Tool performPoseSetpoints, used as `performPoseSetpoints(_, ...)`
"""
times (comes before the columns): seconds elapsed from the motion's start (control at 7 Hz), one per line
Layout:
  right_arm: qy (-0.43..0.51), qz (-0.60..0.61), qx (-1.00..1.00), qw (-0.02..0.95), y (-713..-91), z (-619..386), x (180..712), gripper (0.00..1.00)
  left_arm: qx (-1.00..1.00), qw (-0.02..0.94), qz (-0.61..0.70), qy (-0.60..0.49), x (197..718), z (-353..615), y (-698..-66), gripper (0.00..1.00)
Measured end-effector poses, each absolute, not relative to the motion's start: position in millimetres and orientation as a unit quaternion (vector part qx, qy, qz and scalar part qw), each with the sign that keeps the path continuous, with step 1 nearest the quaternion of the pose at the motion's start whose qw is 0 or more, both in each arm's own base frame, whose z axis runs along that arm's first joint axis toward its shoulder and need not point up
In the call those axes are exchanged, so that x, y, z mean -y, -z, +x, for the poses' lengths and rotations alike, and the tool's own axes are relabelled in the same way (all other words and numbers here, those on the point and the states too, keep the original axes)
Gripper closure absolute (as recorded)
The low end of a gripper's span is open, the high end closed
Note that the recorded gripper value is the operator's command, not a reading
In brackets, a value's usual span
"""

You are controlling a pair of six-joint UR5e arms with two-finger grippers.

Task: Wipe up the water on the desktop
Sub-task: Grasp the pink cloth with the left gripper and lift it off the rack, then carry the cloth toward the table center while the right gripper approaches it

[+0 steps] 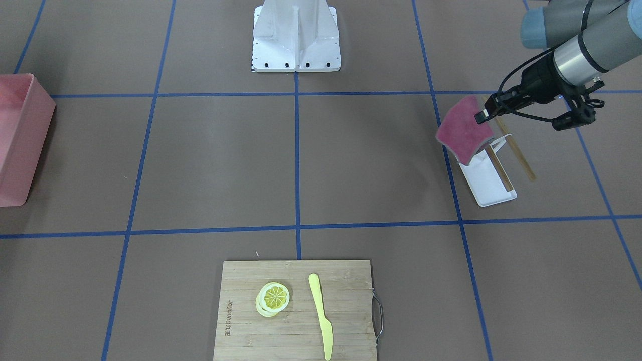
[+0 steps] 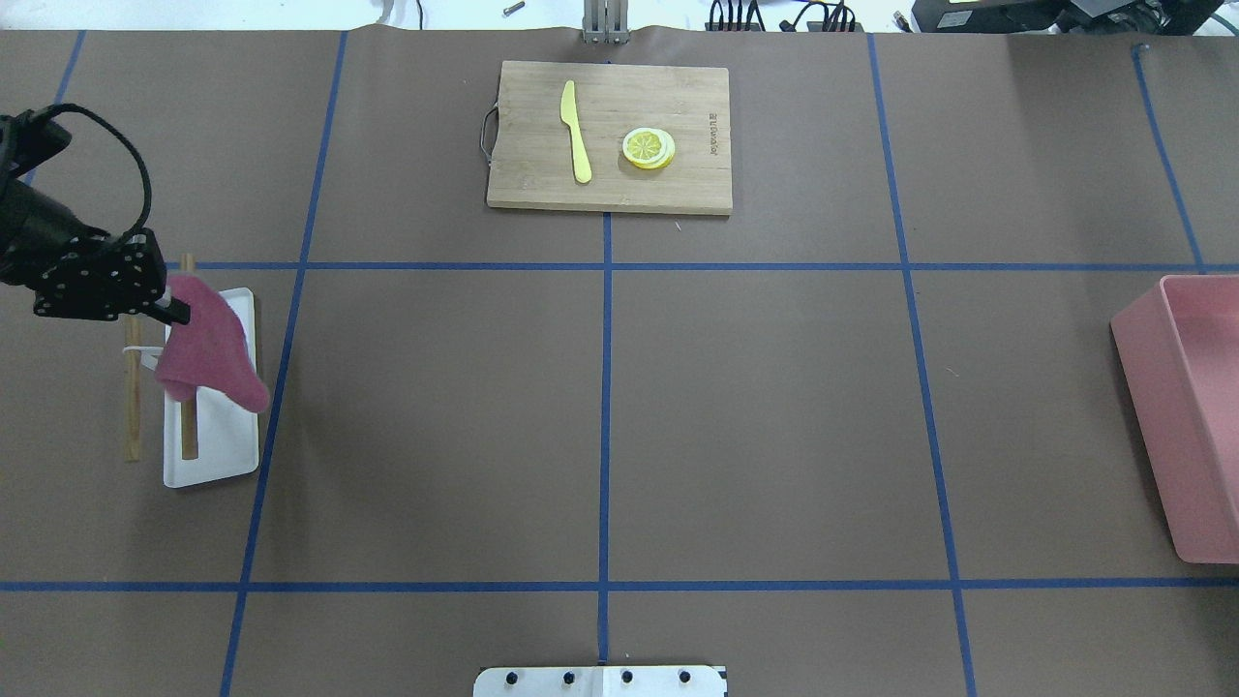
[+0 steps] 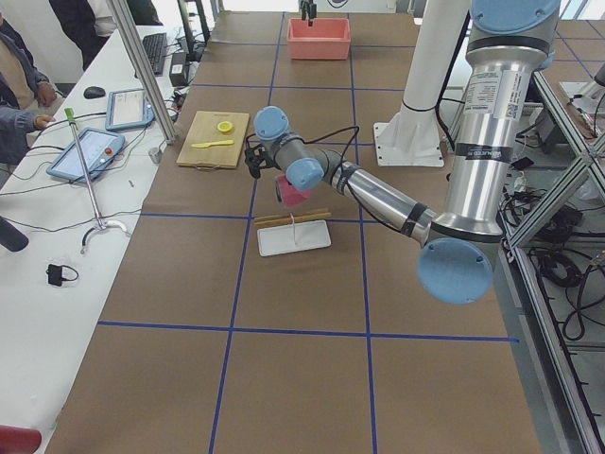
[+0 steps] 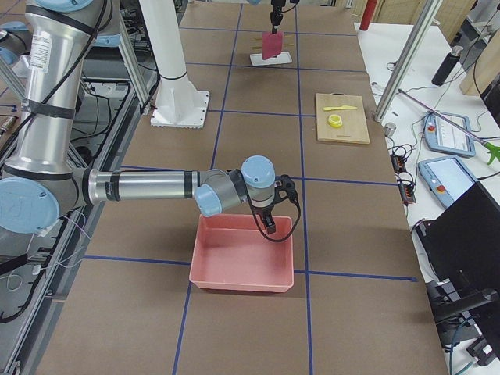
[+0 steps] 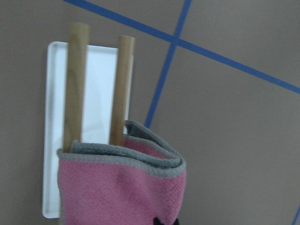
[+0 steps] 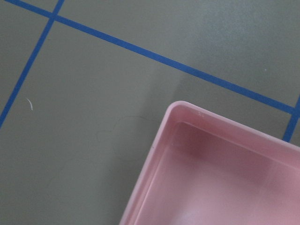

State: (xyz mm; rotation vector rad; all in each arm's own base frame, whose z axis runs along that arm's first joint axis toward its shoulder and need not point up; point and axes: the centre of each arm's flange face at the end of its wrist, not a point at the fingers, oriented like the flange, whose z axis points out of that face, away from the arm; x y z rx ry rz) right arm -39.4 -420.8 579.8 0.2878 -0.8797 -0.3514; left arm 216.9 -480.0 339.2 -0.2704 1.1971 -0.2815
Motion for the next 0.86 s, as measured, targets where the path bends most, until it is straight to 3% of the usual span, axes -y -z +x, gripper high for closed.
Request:
performPoseSetpoints(0.43,0.208,0.19,0.427,0.859,-511,-56,421,0.0,-0.573,0.769,-0.169,0.227,500,323,-193,1.0)
performPoseSetpoints(0.86,0.264,0.253,0.467,0.805,-373,-136,435,0.02,-0.555,0.759,-0.172,0.293,507,431,-90,1.0)
